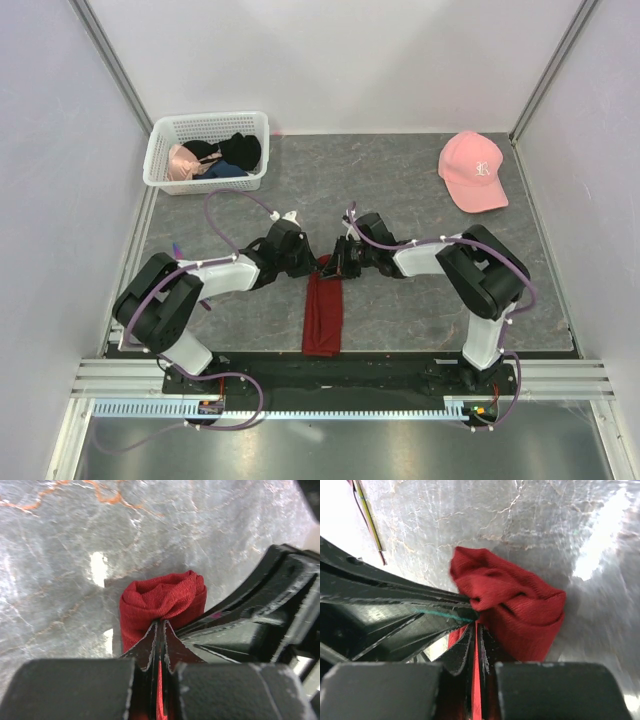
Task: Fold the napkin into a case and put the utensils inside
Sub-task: Stuff the 2/3-rectangle-folded napkin into the folded napkin.
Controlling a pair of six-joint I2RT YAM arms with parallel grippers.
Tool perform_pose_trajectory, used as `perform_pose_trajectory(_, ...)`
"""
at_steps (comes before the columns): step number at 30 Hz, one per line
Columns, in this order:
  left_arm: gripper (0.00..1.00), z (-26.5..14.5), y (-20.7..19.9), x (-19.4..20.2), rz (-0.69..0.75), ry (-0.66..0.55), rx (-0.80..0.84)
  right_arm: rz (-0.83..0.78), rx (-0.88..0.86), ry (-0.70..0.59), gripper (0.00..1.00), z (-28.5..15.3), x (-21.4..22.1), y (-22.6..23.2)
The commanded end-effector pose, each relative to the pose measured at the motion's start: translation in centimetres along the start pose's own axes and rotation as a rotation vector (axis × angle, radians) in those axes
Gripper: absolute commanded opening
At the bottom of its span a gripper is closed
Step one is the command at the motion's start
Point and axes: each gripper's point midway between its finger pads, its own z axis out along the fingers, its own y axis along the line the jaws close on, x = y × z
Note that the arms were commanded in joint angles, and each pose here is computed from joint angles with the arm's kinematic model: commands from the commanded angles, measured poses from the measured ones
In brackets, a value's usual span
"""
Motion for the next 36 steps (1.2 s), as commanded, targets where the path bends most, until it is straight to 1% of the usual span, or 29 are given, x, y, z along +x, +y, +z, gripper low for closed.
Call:
perform_pose_trajectory(1,0.05,-1.4,-1.9,-0.9,0.002,-0.038,0.054,-0.074,0.071,-0.046,0.11,-2.5,-0.7,0.2)
perform_pose_trajectory(2,0.09,-1.5,-1.7,-0.8,0.01,-0.038,0.048,-0.076,0.072,-0.047,0.11,-2.8,-0.7,0.2)
perform_pose_trajectory(3,0.17,-1.6,-1.6,-0.9,0.015,-0.041,0.041,-0.079,0.076,-0.057,0.12,-3.2,-0.7,0.2)
perform_pose_trajectory(5,0.25,-2.1,-1.7,-1.2,0.035,-0.05,0.038,-0.083,0.095,-0.059,0.12,-3.6,-0.6,-0.1)
perform_pose_trajectory(6,0.32,-2.3,-1.5,-1.2,0.04,-0.053,0.032,-0.091,0.099,-0.067,0.12,-3.9,-0.8,0.1)
perform_pose_trajectory(9,0.41,-3.5,-1.6,-1.7,0.06,-0.078,0.03,-0.108,0.152,-0.078,0.13,-4.7,-1.0,-0.5)
perform_pose_trajectory(12,0.43,-4.5,-1.4,-2.2,0.087,-0.104,0.02,-0.126,0.194,-0.085,0.14,-5.3,-1.2,-1.0)
perform_pose_trajectory(13,0.44,-4.8,-1.0,-1.8,0.094,-0.089,0.005,-0.119,0.21,-0.068,0.14,-5.4,-0.7,-1.4)
perform_pose_trajectory(14,0.44,-5.1,-0.7,-2.3,0.104,-0.114,-0.016,-0.121,0.209,-0.064,0.14,-5.4,-0.6,-1.4)
perform_pose_trajectory(15,0.44,-5.1,-0.4,-2.1,0.11,-0.112,-0.021,-0.123,0.205,-0.063,0.15,-5.3,-0.5,-1.2)
perform_pose_trajectory(16,0.42,-5.1,-0.2,-2.1,0.116,-0.111,-0.025,-0.122,0.201,-0.062,0.15,-5.3,-0.4,-1.1)
perform_pose_trajectory(20,0.27,-4.1,0.7,-1.4,0.152,-0.083,-0.04,-0.116,0.169,-0.06,0.15,-4.9,0.1,-0.4)
perform_pose_trajectory(21,0.2,-3.5,0.8,-1.1,0.16,-0.065,-0.039,-0.105,0.162,-0.055,0.15,-4.8,0.5,-0.3)
perform_pose_trajectory(22,0.17,-3.3,0.8,-1.0,0.167,-0.058,-0.043,-0.109,0.149,-0.06,0.15,-4.7,0.5,0.0)
perform_pose_trajectory(23,0.15,-3.0,-0.2,-1.2,0.183,-0.057,0.007,-0.106,0.147,-0.062,0.15,-4.6,0.5,0.1)
perform_pose_trajectory(27,0.12,-2.3,-0.9,-2.0,0.191,-0.086,0.032,-0.094,0.129,-0.067,0.14,-4.3,0.7,0.3)
perform_pose_trajectory(30,0.11,-1.8,-1.2,-2.1,0.191,-0.086,0.041,-0.09,0.123,-0.069,0.14,-3.8,0.5,0.3)
perform_pose_trajectory(36,0.09,-1.0,-0.7,-0.8,0.163,-0.049,0.045,-0.085,0.129,-0.074,0.13,-2.7,0.0,-0.2)
